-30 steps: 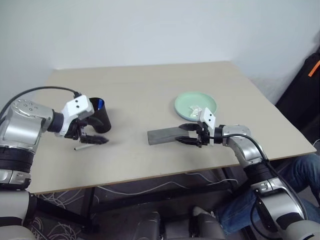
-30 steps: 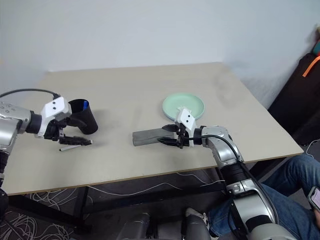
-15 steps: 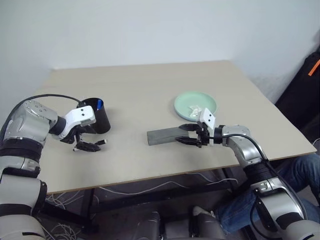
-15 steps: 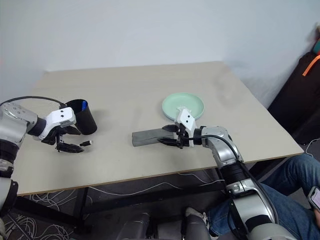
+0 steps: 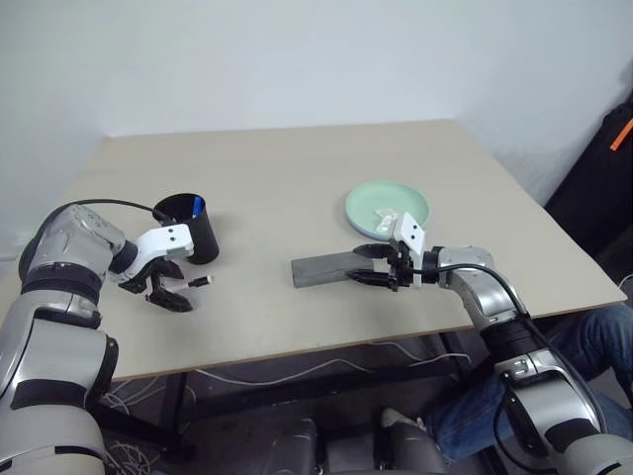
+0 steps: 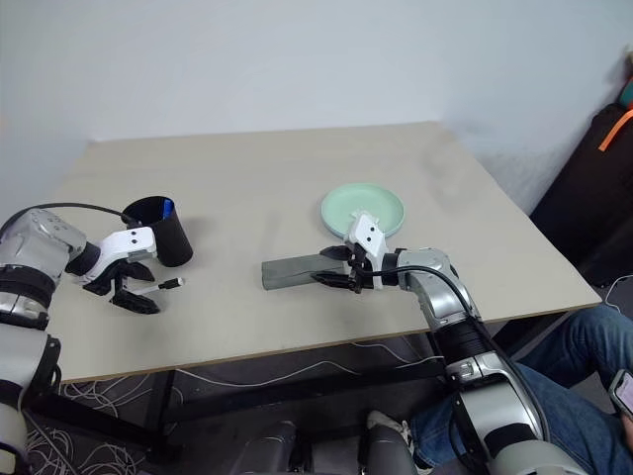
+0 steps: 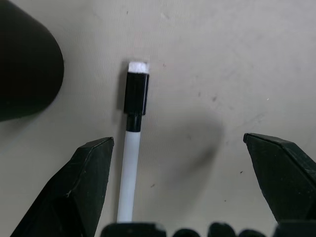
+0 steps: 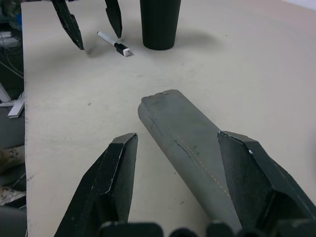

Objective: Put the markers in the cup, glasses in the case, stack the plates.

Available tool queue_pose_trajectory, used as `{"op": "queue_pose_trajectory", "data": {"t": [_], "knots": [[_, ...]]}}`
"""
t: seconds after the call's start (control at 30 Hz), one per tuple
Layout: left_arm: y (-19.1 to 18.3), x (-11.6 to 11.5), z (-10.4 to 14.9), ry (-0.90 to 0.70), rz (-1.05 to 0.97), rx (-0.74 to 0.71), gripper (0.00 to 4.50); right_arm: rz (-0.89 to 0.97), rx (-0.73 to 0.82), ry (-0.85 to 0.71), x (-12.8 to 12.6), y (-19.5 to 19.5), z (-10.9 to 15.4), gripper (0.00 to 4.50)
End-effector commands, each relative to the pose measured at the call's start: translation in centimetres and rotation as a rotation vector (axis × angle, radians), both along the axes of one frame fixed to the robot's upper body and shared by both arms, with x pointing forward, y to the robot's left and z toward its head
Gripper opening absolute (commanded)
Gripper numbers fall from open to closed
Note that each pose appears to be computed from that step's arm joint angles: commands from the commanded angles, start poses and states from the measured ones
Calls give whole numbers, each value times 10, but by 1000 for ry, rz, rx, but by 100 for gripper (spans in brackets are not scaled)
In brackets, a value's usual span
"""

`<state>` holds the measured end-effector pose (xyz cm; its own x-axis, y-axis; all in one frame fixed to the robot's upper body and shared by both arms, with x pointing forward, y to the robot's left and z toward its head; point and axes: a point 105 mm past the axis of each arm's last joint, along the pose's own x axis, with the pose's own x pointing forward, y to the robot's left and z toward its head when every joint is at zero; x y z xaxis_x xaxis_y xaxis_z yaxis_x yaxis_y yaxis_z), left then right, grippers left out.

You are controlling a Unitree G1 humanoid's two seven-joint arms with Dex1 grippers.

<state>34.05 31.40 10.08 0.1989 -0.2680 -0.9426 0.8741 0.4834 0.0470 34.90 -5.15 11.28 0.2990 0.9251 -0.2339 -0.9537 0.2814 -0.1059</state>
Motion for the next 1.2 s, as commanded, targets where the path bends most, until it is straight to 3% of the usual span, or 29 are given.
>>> {"op": "queue_pose_trajectory", "data": {"t": [0.03, 0.47, 0.57, 0.63, 0.93, 1.2], "knots": [[-3, 9, 9, -32, -19, 30, 448, 10, 15, -61, 3, 3, 17, 282], [-8, 8, -9, 22, -45, 76, 448, -3, 14, -59, 1, 1, 15, 282], [-9, 8, -8, 20, -47, 66, 390, -5, 13, -60, 2, 0, 15, 282], [-10, 9, -6, 18, -49, 62, 327, -4, 12, -61, 2, 0, 15, 282], [-5, 6, -7, 14, -42, 66, 6, 2, 16, -64, 3, 4, 17, 282], [-4, 5, -10, 15, -53, 70, 2, 2, 16, -64, 3, 3, 17, 282]]}}
